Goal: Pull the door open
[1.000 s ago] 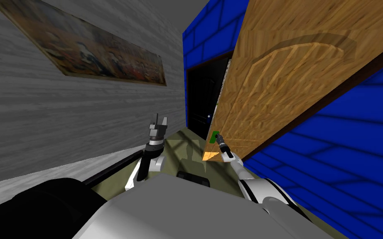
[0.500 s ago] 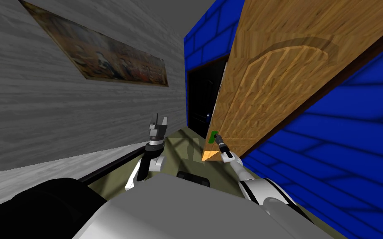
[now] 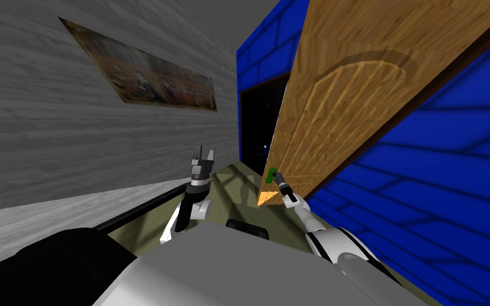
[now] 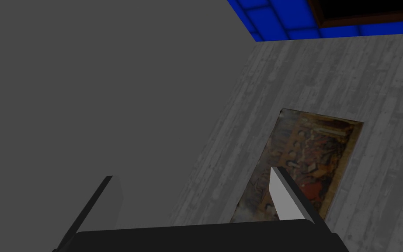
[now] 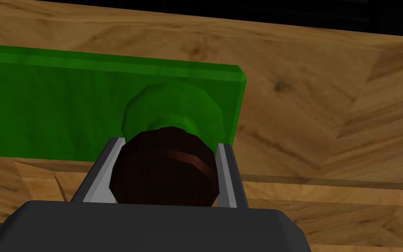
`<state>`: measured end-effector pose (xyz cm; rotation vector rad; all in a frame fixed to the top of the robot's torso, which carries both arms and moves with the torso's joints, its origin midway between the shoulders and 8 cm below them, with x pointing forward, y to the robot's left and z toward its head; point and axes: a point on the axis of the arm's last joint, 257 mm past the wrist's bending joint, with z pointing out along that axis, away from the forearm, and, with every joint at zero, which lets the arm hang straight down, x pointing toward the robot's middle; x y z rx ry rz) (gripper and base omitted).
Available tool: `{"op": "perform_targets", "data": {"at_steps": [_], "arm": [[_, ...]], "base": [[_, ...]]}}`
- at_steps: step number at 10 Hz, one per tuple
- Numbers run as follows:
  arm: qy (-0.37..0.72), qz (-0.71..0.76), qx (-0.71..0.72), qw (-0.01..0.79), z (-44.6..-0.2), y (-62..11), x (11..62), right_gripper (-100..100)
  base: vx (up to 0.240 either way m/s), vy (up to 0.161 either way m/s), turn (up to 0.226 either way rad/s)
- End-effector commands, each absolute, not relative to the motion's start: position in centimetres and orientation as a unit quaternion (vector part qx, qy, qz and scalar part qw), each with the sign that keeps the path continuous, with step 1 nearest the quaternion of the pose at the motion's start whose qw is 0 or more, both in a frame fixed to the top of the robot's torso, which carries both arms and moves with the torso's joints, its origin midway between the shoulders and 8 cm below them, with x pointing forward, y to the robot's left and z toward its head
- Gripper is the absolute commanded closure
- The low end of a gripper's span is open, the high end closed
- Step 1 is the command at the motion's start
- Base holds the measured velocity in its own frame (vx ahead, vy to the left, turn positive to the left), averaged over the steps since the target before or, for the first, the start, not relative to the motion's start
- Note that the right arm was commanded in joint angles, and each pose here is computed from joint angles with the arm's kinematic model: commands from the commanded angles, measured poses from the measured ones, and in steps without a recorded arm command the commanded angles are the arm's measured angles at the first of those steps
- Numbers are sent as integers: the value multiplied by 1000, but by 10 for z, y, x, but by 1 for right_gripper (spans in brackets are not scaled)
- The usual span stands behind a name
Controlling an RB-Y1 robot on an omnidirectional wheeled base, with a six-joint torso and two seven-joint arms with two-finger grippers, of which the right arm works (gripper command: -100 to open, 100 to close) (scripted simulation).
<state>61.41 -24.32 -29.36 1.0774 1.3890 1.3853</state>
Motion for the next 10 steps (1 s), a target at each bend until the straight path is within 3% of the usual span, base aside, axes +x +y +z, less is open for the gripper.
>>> {"op": "perform_targets", "data": {"at_steps": [1,10], "arm": [[565,564,425,427,-296,-232,611,100],[588,587,392,395,-295,-201,601,100]], "base": [[-175,-134,46],[-136,-125,38]]}}
